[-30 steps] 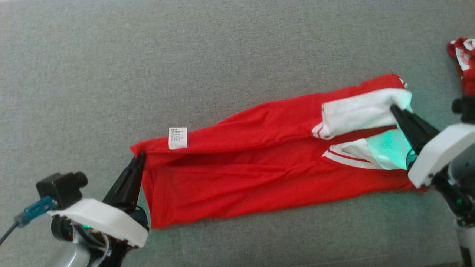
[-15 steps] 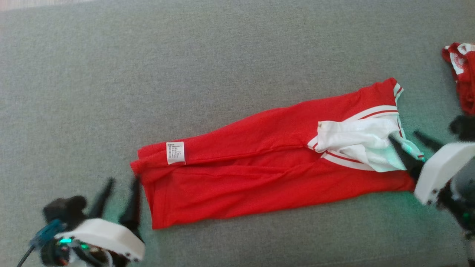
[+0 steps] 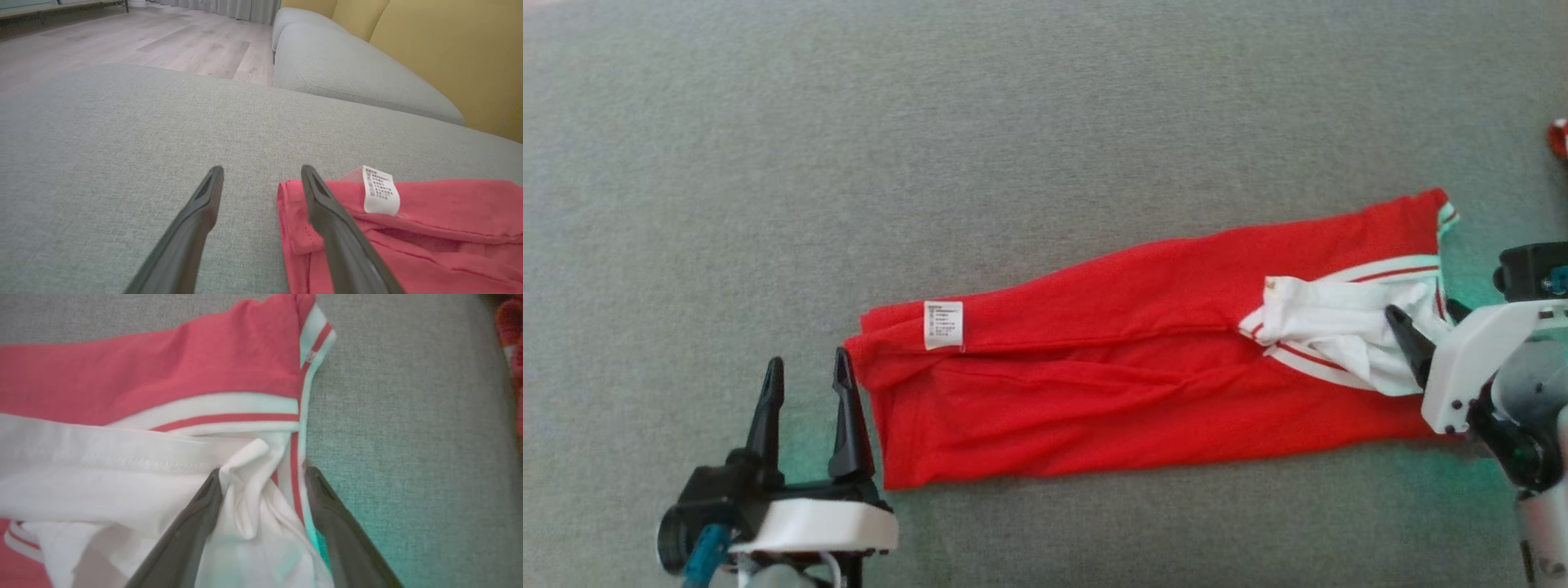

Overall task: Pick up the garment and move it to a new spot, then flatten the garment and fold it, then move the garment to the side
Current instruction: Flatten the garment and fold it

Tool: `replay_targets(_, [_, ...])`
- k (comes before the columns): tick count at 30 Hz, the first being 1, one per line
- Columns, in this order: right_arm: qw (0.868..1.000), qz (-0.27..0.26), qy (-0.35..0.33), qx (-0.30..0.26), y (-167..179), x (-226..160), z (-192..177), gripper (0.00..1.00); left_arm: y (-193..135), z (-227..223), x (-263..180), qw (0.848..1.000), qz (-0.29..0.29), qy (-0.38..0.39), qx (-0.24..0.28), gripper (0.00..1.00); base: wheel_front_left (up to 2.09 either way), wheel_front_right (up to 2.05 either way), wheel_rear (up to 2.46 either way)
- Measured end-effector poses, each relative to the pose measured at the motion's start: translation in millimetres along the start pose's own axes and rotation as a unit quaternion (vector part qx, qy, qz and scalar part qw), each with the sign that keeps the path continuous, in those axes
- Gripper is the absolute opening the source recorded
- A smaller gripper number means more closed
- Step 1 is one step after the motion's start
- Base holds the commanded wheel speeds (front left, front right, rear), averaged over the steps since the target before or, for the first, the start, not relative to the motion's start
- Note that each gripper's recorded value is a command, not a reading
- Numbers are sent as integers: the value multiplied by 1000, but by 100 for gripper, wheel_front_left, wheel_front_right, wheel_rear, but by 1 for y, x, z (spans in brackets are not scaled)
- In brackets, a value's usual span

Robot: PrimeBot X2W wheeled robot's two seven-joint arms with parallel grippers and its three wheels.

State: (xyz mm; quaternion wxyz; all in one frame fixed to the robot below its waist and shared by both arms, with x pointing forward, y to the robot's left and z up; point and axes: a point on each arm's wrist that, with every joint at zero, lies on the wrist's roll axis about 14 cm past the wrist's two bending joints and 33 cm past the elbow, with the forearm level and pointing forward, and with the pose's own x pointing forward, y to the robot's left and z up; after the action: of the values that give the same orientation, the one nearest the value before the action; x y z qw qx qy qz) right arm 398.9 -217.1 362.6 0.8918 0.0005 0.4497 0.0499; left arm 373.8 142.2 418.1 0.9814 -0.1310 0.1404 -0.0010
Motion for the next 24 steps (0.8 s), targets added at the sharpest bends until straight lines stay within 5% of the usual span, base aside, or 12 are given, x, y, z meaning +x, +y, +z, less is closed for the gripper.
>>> replay_targets(15, [998,19,42,45,3,1,-13,100,2,8,-12,999,6,-41,22,100,0,0,0])
replay_targets(16, [997,21,41,57,3,1,-13,0,2,8,-13,999,5,-42,23,100,0,0,0])
replay_targets(24, [992,13,-1,127,-10,-5,-7,0,7,15,-20,998,5,-59,35,100,0,0,0])
